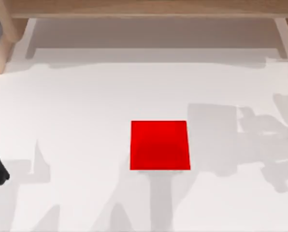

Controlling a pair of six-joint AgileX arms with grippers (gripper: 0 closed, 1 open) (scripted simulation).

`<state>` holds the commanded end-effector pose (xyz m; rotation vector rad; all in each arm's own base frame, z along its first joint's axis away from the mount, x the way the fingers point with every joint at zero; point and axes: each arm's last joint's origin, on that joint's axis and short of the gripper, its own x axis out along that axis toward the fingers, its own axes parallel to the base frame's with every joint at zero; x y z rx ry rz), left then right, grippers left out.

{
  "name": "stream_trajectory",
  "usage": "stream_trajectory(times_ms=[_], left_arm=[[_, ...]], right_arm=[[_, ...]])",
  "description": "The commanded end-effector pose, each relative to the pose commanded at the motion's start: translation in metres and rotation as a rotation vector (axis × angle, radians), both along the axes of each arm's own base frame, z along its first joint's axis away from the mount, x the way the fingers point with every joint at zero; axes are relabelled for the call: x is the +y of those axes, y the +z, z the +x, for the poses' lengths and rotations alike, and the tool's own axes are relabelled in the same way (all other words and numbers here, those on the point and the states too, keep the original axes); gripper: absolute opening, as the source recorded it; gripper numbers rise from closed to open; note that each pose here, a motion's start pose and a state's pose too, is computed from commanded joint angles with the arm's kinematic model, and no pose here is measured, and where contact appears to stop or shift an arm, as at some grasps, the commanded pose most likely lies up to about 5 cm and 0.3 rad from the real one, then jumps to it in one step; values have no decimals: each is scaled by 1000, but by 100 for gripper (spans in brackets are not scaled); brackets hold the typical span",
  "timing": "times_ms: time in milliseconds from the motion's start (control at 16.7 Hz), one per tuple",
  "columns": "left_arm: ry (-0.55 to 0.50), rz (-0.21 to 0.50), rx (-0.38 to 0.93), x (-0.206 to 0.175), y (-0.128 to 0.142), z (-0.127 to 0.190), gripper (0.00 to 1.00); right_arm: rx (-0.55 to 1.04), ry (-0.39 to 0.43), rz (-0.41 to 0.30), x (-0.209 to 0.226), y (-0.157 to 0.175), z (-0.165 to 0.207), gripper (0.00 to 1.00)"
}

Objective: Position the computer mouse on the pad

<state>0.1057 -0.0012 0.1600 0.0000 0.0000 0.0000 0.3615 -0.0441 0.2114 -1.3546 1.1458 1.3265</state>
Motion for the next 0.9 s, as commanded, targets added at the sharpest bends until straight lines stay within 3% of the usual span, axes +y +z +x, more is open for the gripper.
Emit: stream_trajectory(times_ms=[180,360,900], left_arm=[[0,0,0,0,0,0,100],[0,0,0,0,0,0,100],[0,0,0,0,0,0,100]], right_arm=[[7,-135,1,52,-4,20,0],[21,-337,-2,113,-11,31,0],[47,-1168,-55,273,-36,14,0]])
